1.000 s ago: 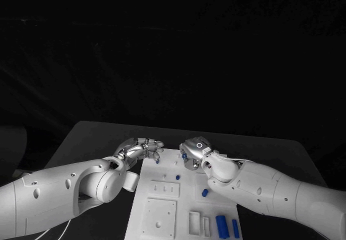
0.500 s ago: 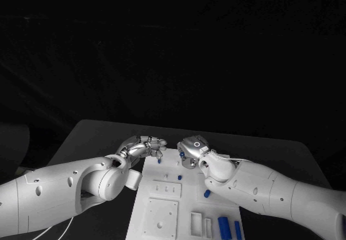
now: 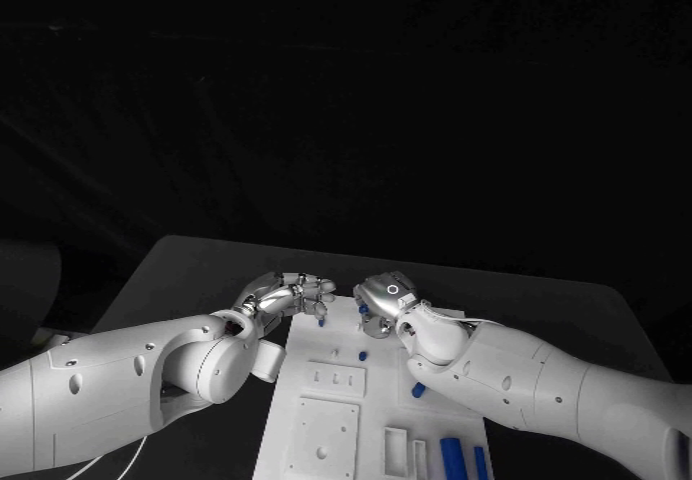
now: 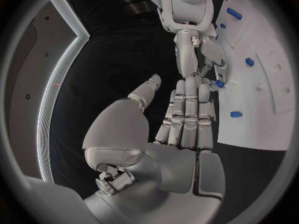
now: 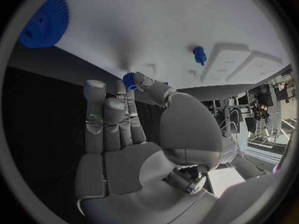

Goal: Assemble the parts on the task board

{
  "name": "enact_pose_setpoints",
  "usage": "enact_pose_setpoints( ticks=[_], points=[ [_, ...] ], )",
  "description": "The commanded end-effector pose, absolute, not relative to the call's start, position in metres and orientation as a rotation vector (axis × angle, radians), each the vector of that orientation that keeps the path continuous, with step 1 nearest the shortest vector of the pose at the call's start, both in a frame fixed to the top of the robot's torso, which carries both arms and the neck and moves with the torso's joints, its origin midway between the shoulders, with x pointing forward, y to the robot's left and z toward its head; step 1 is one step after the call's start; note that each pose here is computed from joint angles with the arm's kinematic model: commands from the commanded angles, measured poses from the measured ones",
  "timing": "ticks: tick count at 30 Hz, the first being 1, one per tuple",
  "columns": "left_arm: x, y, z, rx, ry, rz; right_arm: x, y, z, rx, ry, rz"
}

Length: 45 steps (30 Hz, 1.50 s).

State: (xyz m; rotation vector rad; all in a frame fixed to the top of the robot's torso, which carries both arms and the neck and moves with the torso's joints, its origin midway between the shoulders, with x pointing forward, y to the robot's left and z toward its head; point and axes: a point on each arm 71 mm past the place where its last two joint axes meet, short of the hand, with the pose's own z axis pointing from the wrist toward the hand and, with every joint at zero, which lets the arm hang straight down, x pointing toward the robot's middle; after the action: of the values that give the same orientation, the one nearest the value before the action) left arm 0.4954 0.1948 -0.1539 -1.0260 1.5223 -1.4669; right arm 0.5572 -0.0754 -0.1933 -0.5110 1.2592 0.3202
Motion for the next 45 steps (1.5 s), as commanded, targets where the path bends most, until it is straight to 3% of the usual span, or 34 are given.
enact_pose_setpoints(
  ticks=[1,45],
  points=[
    [0.495,0.192,-0.152,-1.017,1.521,-1.484,0.556,-0.072,-0.195,-0.525,1.263,0.33],
    [0.495,0.193,-0.15,-1.018,1.523,-1.481,0.567,-0.079,-0.19,-0.457,1.283,0.342]
  ],
)
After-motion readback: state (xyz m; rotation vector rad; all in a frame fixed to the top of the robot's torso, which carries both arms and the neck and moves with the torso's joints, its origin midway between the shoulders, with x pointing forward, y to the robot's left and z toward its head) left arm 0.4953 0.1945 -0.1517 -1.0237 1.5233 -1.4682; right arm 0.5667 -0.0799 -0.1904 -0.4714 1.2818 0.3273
